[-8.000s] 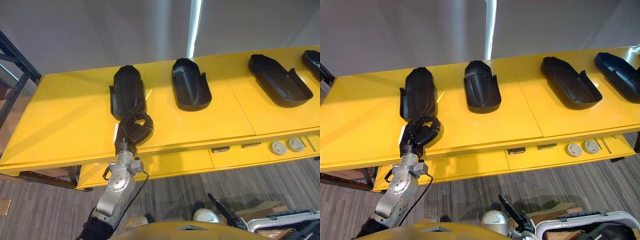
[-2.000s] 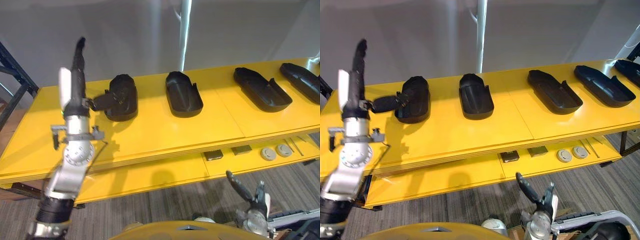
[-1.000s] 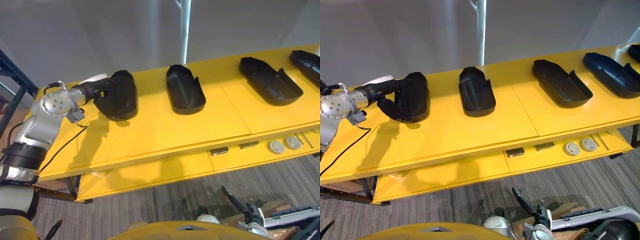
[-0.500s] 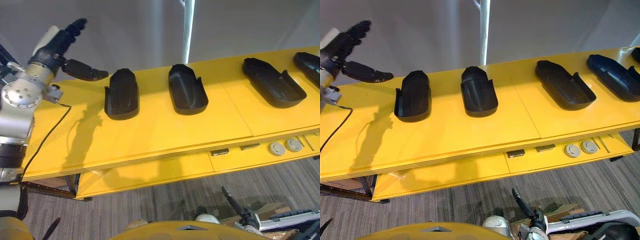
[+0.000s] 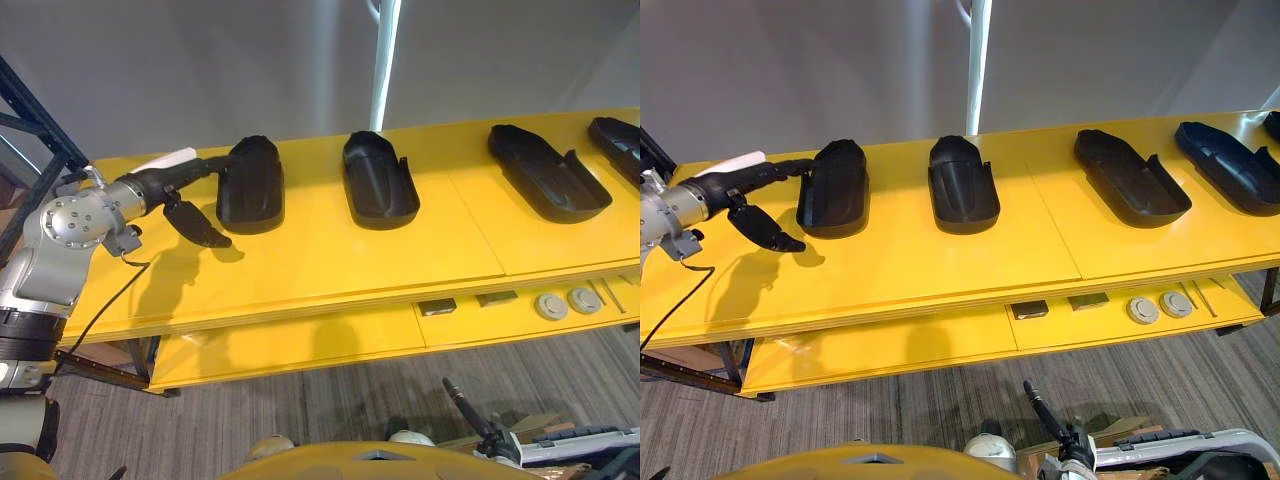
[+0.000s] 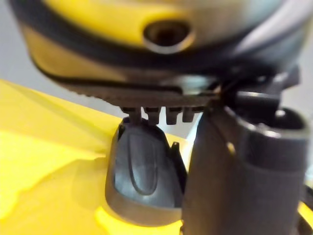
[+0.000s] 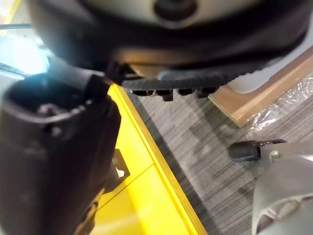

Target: Walk over and take three plastic housings, then place them on the shelf

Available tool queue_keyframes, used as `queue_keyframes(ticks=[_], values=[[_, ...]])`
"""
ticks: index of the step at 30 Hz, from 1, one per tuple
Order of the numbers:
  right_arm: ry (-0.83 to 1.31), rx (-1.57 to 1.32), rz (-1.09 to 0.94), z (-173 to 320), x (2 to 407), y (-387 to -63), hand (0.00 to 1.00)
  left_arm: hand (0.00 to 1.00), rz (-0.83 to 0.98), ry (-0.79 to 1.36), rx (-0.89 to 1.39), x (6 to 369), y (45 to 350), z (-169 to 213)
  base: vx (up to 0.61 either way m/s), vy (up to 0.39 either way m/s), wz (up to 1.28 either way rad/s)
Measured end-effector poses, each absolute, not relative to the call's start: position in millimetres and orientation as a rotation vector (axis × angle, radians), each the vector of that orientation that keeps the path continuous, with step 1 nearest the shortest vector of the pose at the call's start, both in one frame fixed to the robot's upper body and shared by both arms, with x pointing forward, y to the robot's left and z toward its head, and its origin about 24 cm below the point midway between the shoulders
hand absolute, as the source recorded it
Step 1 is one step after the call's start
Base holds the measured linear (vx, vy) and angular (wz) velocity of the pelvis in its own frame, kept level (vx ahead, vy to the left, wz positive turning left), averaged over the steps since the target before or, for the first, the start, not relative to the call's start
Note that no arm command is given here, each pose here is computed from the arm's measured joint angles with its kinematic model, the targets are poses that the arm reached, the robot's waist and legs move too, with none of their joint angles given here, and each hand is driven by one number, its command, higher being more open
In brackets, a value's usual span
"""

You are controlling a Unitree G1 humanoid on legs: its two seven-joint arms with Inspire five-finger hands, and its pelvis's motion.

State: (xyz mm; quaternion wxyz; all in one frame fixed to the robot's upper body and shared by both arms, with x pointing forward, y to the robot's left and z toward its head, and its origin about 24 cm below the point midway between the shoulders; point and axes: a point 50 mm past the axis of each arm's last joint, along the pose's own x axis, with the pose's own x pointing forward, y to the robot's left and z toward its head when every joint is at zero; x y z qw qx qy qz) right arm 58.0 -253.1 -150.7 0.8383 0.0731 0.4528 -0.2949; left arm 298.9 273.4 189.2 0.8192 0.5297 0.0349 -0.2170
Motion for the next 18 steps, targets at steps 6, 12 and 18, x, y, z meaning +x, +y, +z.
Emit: queue_keyframes(ticks=[6, 12, 18], values=[[0.984, 0.165, -0.604, -153.9, 54.9, -248.7, 1.0, 1.0, -0.506, 0.143, 1.208, 297.0, 275.4, 186.9, 0.0, 0.0, 0.0], [0.986, 0.166, -0.608, -153.9, 53.6, -249.7, 1.0, 1.0, -0.639, 0.251, 1.288, 295.7, 266.5, 167.1, -0.02, 0.018, 0.04], [0.985, 0.169, -0.608, -153.8, 54.0, -249.8, 1.0, 1.0, -0.692, 0.296, 1.324, 295.1, 265.2, 157.3, -0.03, 0.003, 0.03]])
